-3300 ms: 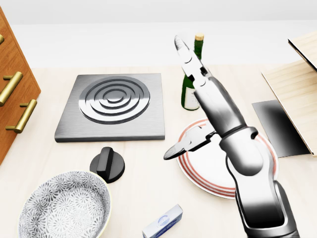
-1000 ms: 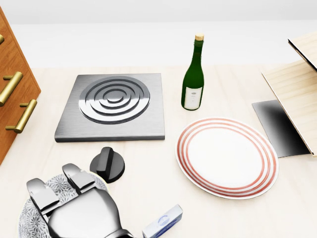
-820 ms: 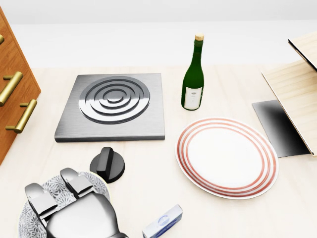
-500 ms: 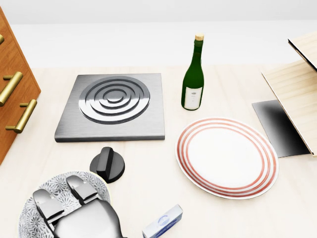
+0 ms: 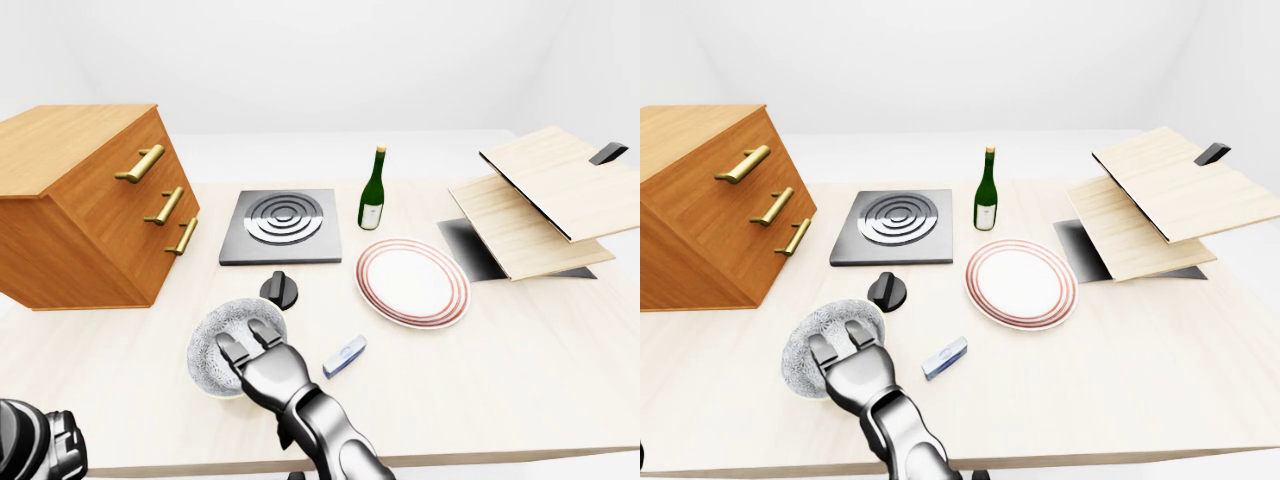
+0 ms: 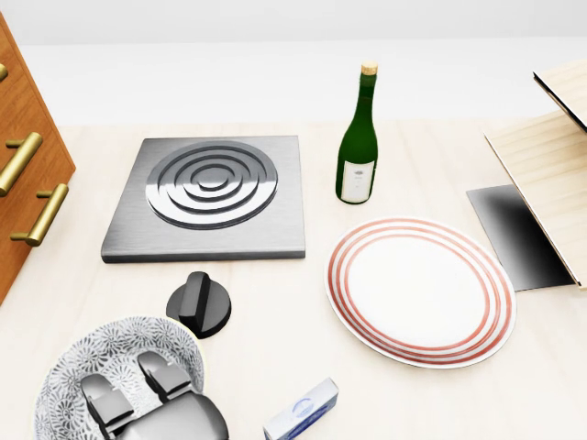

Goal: Pick up the akita bowl and put it on the plate.

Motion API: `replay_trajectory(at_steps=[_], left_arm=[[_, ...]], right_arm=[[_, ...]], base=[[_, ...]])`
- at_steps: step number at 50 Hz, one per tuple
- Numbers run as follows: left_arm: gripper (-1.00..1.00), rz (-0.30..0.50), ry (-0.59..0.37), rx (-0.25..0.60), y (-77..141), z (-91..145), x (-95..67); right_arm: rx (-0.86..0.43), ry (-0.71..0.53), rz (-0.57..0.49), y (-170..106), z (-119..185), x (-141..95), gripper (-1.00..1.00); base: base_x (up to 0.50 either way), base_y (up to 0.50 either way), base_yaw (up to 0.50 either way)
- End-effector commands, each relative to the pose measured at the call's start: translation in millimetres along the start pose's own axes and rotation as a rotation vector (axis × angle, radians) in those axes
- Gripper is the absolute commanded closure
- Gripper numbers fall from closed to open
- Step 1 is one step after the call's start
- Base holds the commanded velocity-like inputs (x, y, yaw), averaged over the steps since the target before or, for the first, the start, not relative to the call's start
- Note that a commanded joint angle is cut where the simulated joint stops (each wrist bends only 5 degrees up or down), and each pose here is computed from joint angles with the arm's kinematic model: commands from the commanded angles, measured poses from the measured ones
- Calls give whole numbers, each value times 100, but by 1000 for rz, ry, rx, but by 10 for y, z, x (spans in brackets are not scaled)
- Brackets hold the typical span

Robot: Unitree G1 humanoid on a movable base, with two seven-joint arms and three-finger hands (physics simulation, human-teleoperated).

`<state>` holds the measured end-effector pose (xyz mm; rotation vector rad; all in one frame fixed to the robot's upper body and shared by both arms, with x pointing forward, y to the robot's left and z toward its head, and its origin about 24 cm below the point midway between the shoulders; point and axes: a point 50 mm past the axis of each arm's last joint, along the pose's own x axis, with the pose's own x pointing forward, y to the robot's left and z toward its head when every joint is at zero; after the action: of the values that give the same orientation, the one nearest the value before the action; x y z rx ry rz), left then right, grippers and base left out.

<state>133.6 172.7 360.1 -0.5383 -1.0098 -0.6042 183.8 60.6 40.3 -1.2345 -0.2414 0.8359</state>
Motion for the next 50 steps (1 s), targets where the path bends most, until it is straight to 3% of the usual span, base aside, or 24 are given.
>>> replay_trajectory(at_steps=[1,15,38,40,42,45,47,48,49,50], left_arm=[[-100,4,-5,-1,7,-2,1],[-100,2,-1,-4,5,-3,2],[-100,-7,1,-5,-7,8,14],[-100,-14,1,-1,-18,9,17],[-100,-5,-2,1,-5,3,12],[-100,-7,-2,-2,-7,5,13],[-100,-7,-2,-3,-8,4,14],[-100,-7,-2,-3,-7,3,14],[-100,-7,-2,-3,-8,3,12],[-100,-6,-2,-3,-7,3,11]], right_arm=[[34,35,21,123,-102,53,-100],[76,109,21,251,-314,129,-100],[81,132,21,248,-372,140,-100],[81,135,21,248,-381,144,-82],[76,135,31,256,-382,141,18],[79,139,39,268,-393,142,47],[73,140,34,262,-396,147,55],[75,139,29,250,-391,148,65],[71,136,26,232,-386,147,96],[71,137,23,226,-386,147,96]], base=[[0,0,0],[0,0,0],[0,0,0],[0,0,0],[0,0,0],[0,0,0],[0,0,0],[0,0,0],[0,0,0],[0,0,0]])
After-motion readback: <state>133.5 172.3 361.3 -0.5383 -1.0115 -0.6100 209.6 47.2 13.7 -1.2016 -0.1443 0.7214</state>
